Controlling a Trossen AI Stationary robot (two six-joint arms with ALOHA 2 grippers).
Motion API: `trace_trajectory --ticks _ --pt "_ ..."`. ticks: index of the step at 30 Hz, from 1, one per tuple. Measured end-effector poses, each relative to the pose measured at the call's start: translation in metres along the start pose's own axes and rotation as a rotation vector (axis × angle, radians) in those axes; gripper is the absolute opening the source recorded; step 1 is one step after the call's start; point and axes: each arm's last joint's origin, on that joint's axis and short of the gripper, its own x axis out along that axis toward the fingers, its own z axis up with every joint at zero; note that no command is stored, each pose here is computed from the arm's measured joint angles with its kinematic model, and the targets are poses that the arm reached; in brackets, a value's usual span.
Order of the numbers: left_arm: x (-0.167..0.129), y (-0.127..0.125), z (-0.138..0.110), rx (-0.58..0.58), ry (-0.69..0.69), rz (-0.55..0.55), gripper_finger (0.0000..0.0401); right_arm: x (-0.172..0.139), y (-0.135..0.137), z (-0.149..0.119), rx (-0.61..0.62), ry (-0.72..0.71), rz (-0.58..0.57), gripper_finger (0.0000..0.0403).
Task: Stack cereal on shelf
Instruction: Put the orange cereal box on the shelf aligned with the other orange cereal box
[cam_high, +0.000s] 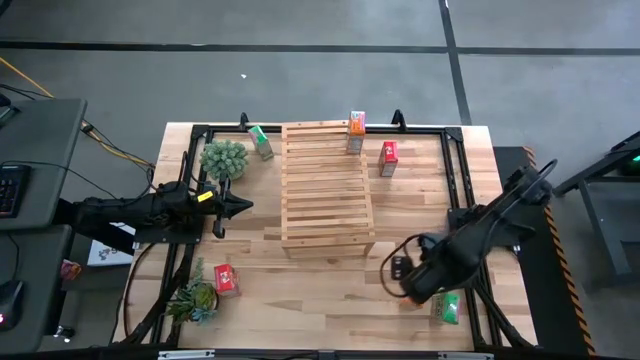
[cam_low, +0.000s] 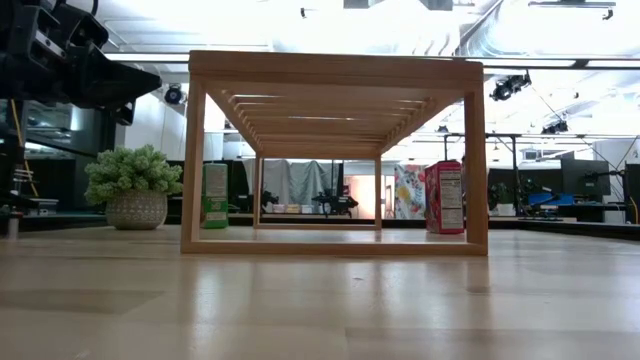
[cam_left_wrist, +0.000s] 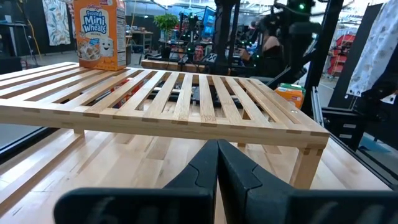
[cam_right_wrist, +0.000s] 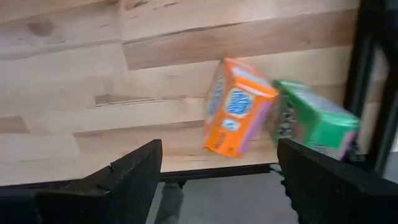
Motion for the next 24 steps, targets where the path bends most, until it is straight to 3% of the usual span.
trace_trajectory --ticks 6,15,24 --pt "0.0 0.0 0.0 0.0 0.0 0.0 0.0 0.024 0.012 -0.018 0.013 -0.04 -0.119 0.031" --pt "0.0 0.0 0.0 0.0 0.0 0.0 0.0 0.045 0.01 -0.031 0.035 -0.081 -0.232 0.031" --pt "0.0 0.0 0.0 0.0 0.0 0.0 0.0 0.065 0.013 -0.028 0.043 -0.074 -0.208 0.031"
